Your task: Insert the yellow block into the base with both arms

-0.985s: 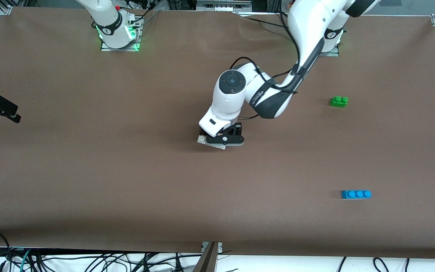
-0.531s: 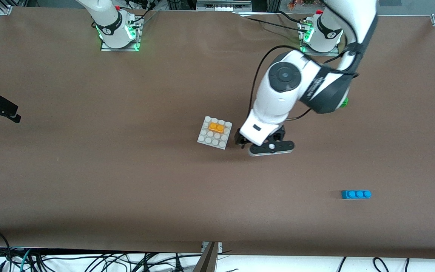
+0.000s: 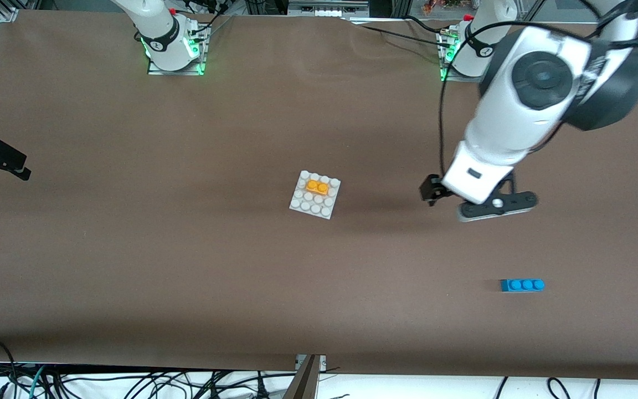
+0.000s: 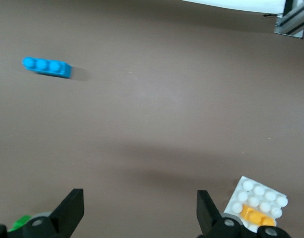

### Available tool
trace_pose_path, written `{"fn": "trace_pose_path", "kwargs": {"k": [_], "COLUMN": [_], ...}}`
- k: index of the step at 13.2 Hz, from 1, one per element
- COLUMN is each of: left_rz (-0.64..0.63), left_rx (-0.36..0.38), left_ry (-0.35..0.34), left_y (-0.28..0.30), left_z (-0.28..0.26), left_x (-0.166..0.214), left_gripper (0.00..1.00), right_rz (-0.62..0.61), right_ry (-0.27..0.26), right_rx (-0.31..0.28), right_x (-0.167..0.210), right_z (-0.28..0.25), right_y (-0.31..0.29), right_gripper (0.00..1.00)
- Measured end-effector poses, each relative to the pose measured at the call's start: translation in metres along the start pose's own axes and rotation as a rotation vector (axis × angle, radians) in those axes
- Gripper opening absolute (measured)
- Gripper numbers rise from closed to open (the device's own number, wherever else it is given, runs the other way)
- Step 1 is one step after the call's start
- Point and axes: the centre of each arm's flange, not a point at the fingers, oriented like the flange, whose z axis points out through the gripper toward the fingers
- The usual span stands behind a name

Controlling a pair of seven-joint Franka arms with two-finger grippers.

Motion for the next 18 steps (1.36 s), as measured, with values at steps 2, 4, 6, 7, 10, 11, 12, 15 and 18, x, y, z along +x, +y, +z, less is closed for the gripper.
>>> {"fn": "trace_pose_path", "kwargs": {"k": [2, 4, 6, 7, 10, 11, 12, 15, 18], "left_rz": [-0.006, -0.015, -0.030, -0.031, -0.036, -0.037, -0.038, -0.039, -0.032], "left_rx": [-0.018, -0.028, -0.010, -0.001, 0.015, 0.017, 0.018, 0.020, 0.016], "left_ry": [-0.034, -0.046, -0.056, -0.062, -0.077, -0.080, -0.083, -0.087, -0.077], "left_y": [-0.048, -0.095, -0.125, -0.133, -0.140, -0.141, -0.142, -0.148, -0.148], "left_z": [-0.021, -0.035, -0.037, -0.036, -0.030, -0.028, -0.026, -0.021, -0.023], "left_x": [0.009, 0.012, 0.006, 0.001, -0.009, -0.009, -0.009, -0.008, -0.007], "left_gripper": [1.00, 1.00, 1.00, 1.00, 1.00, 1.00, 1.00, 1.00, 1.00], "right_rz": [0.000, 0.000, 0.000, 0.000, 0.000, 0.000, 0.000, -0.001, -0.001], "right_ry": [0.000, 0.000, 0.000, 0.000, 0.000, 0.000, 0.000, 0.000, 0.000], "right_rx": [0.000, 0.000, 0.000, 0.000, 0.000, 0.000, 0.000, 0.000, 0.000], "right_x": [0.000, 0.000, 0.000, 0.000, 0.000, 0.000, 0.000, 0.000, 0.000], "right_z": [0.000, 0.000, 0.000, 0.000, 0.000, 0.000, 0.000, 0.000, 0.000], "right_y": [0.000, 0.000, 0.000, 0.000, 0.000, 0.000, 0.000, -0.001, -0.001], "right_gripper": [1.00, 1.00, 1.00, 1.00, 1.00, 1.00, 1.00, 1.00, 1.00]}}
